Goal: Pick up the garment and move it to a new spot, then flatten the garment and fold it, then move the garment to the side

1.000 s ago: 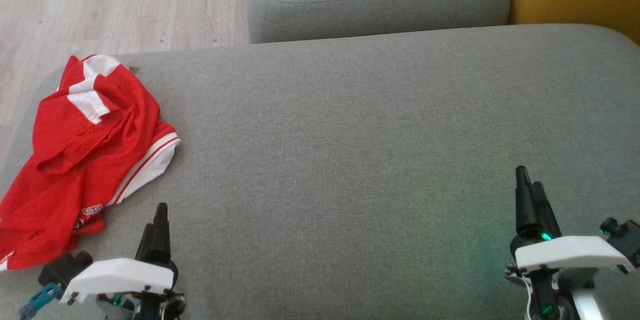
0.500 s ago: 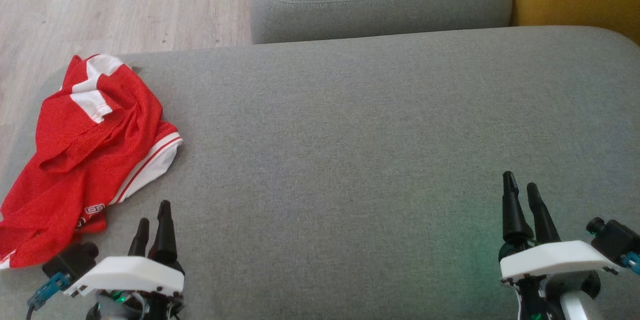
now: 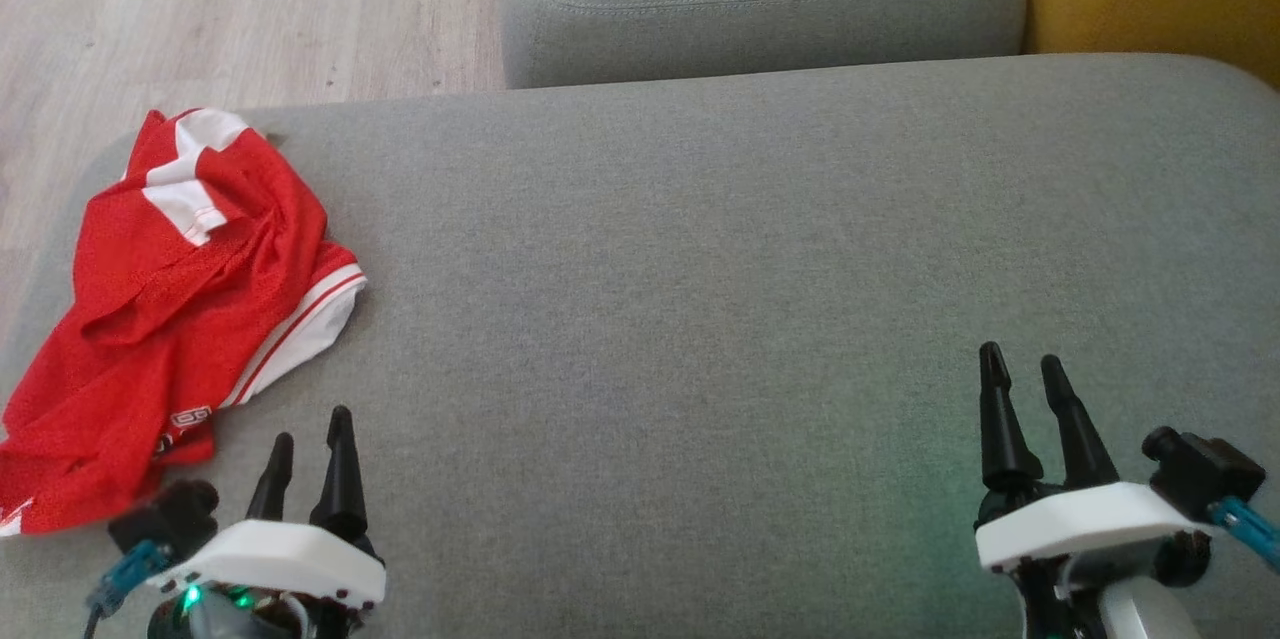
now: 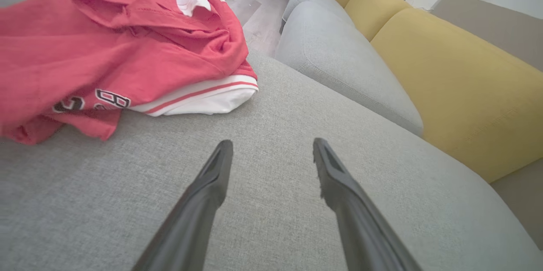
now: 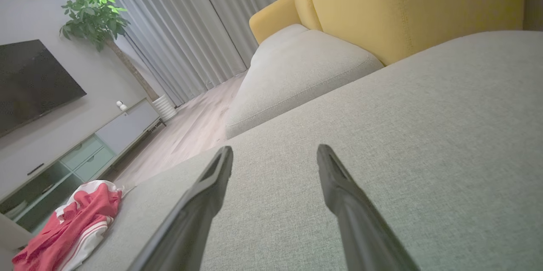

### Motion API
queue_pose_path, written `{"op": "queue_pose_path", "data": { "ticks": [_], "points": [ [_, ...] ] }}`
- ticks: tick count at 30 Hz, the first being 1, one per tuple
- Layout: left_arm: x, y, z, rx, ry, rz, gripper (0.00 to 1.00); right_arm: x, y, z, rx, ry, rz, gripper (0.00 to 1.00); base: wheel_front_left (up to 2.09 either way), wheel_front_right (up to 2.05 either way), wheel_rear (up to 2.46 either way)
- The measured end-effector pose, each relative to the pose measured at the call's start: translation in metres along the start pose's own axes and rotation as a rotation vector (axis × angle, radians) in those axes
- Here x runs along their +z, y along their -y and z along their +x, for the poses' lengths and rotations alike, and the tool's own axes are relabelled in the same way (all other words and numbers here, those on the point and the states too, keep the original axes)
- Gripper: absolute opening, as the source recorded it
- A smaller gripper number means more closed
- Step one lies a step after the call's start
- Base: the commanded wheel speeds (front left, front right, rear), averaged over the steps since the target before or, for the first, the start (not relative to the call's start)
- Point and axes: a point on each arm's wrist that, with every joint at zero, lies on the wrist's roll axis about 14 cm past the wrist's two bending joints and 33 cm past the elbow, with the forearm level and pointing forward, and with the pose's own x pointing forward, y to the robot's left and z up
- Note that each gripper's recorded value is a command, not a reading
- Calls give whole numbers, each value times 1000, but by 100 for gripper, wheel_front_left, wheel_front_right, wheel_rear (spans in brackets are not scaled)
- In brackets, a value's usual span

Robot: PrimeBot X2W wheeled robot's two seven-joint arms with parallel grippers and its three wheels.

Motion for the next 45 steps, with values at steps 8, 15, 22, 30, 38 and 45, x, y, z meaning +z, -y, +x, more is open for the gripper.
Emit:
{"op": "queue_pose_path", "data": {
  "ticks": [8,15,22,30,38,45],
  "points": [
    [2,4,-2,-20,22,113,100,3,-6,1,27,16,-108,100,0,0,0],
    [-1,4,-6,-31,28,195,100,5,-10,1,46,26,-182,100,0,0,0],
    [2,4,-6,-32,48,288,100,7,-9,1,49,44,-240,100,0,0,0],
    [5,9,-6,-51,79,389,100,14,-1,-1,29,68,-315,100,0,0,0],
    [1,12,-11,-76,93,489,100,14,-3,-1,48,78,-406,100,0,0,0],
    [2,12,-13,-77,103,521,100,12,-1,-2,46,74,-424,100,0,0,0]
  ]
}}
